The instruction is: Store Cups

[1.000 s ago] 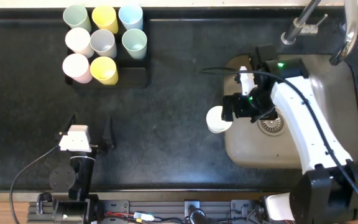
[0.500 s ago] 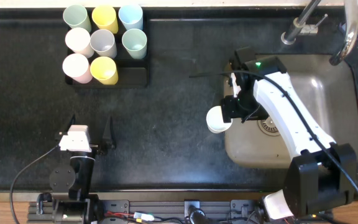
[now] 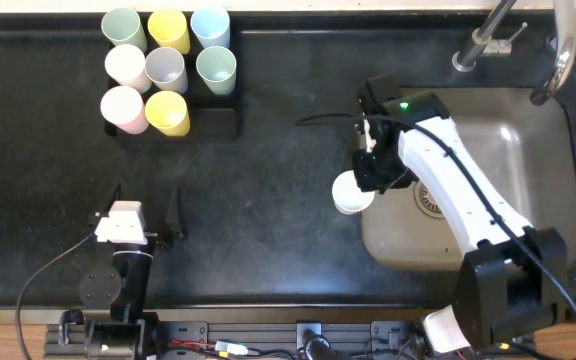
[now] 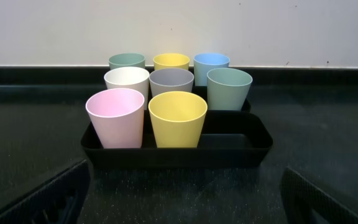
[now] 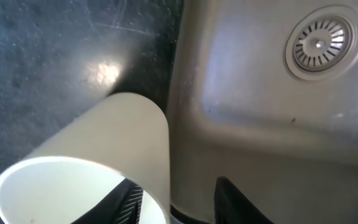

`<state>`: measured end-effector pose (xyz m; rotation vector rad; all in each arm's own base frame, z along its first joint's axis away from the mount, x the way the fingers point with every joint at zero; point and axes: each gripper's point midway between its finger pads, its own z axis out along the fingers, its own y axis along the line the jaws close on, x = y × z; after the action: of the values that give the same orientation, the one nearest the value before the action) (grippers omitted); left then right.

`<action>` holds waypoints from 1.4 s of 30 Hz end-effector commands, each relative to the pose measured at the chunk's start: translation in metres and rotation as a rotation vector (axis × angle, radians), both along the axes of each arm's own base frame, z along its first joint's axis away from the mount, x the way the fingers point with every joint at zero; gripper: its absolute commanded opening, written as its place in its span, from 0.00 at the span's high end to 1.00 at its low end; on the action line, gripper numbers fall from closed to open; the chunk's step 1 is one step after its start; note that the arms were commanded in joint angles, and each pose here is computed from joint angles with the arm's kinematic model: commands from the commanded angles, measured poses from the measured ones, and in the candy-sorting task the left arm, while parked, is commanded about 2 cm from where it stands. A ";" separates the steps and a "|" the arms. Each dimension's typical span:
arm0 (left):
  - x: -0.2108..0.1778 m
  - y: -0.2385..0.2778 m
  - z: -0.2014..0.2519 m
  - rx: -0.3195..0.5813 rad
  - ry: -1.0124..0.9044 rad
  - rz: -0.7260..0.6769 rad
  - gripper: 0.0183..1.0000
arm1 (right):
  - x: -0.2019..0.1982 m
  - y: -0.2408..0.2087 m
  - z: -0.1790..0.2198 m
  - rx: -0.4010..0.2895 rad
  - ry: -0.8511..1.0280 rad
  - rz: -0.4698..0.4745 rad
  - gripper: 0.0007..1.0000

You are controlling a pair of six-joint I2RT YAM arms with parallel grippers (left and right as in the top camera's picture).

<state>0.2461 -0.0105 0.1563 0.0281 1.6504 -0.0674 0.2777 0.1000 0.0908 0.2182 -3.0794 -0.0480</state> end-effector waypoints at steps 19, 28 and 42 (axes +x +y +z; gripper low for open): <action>-0.001 -0.005 0.001 0.014 -0.006 -0.024 0.00 | 0.014 0.032 0.016 0.096 -0.091 0.055 0.96; -0.001 -0.005 0.001 0.014 -0.006 -0.024 0.00 | 0.061 0.094 0.166 0.309 -0.471 0.102 0.96; -0.001 -0.005 0.001 0.014 -0.006 -0.024 0.00 | 0.102 0.204 0.172 0.416 -0.536 0.145 0.96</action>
<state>0.2461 -0.0105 0.1564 0.0281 1.6500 -0.0673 0.3703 0.2926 0.2837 0.6104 -3.5510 -0.7558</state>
